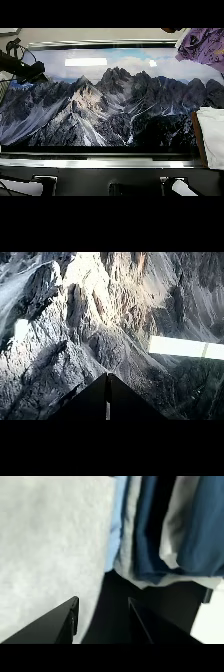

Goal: Fold the clothes and pants, and hang the long-sleeved shirts on hangers.

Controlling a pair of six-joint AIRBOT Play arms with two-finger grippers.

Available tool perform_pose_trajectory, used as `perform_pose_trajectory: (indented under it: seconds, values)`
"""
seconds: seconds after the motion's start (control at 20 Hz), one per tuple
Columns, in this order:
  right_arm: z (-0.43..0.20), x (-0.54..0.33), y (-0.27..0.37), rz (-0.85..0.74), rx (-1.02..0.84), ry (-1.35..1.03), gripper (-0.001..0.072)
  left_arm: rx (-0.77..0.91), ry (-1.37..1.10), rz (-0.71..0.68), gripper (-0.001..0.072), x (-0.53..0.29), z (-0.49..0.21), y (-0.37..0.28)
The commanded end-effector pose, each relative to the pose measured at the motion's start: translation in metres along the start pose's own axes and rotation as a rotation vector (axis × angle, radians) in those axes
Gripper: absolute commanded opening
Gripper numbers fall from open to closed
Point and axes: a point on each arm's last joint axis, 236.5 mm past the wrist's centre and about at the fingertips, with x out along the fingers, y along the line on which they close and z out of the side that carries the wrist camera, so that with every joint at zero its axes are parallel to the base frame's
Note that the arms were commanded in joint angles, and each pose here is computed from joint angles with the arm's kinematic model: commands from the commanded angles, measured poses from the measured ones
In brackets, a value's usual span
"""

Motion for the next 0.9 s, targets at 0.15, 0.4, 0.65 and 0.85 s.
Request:
perform_pose_trajectory:
  seconds: [0.15,0.4,0.65,0.85]
  values:
    - [0.006,-0.114,0.158,0.726,-0.269,-0.169,0.0044,0.095,-0.102,0.202,0.0021,-0.038,-0.001,0.041]
    - [-0.15,-0.215,0.263,0.918,-0.93,-0.379,0.0044,0.13,-0.157,0.2,0.0021,-0.052,-0.061,0.05]
    - [-0.304,-0.257,0.274,1.007,-1.339,-0.465,0.0044,0.161,-0.164,0.203,0.0022,-0.061,-0.114,0.059]
    - [-0.341,-0.269,0.273,1.053,-1.424,-0.503,0.0046,0.155,-0.158,0.202,0.0023,-0.062,-0.117,0.059]
